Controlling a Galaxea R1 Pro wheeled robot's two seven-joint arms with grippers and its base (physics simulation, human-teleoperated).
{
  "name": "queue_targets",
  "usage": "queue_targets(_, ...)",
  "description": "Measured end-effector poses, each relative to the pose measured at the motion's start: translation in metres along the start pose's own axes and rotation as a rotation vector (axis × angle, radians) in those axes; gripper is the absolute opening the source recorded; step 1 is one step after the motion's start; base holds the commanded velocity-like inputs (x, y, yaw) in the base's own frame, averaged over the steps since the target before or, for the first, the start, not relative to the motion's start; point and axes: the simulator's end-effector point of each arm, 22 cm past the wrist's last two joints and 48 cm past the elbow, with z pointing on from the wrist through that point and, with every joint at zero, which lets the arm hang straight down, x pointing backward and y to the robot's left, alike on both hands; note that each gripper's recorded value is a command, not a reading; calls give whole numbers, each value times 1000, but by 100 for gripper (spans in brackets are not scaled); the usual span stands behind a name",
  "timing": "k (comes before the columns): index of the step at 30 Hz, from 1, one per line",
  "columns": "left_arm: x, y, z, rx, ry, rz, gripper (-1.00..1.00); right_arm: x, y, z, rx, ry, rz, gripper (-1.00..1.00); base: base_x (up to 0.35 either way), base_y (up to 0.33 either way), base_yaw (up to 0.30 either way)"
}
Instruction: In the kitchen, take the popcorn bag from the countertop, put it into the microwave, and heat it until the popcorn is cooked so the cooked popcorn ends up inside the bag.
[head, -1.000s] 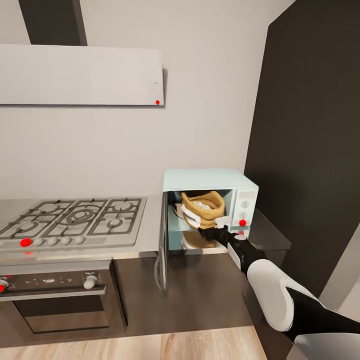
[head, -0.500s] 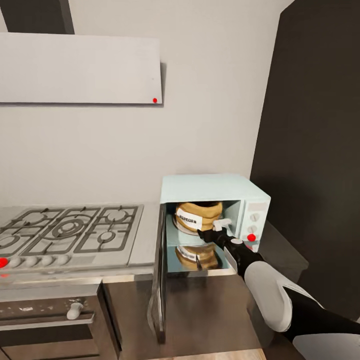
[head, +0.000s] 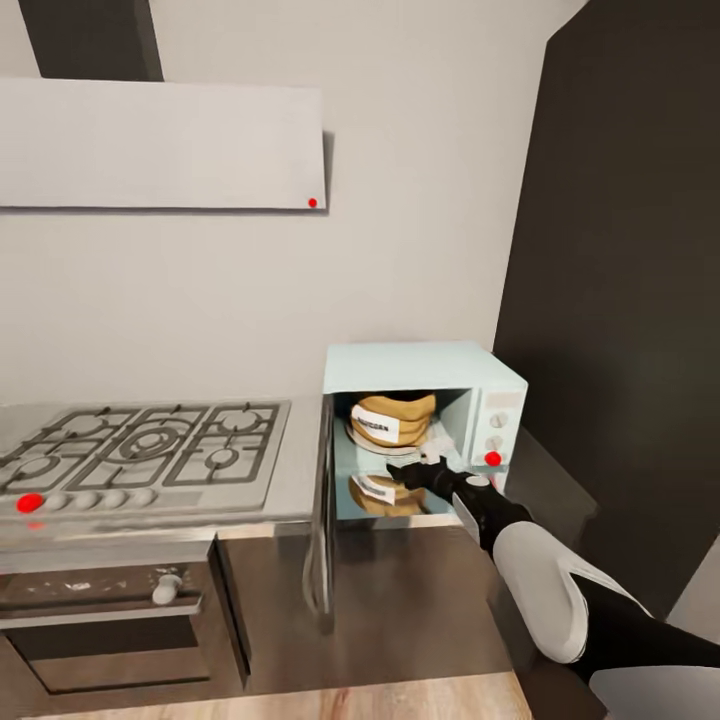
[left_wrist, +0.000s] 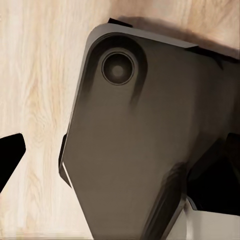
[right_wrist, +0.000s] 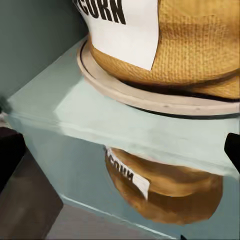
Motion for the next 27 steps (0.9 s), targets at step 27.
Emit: queue_targets(27, 0, 1, 0, -4, 0, -1, 100, 369, -63, -206, 281, 938, 181, 100, -325, 0, 0)
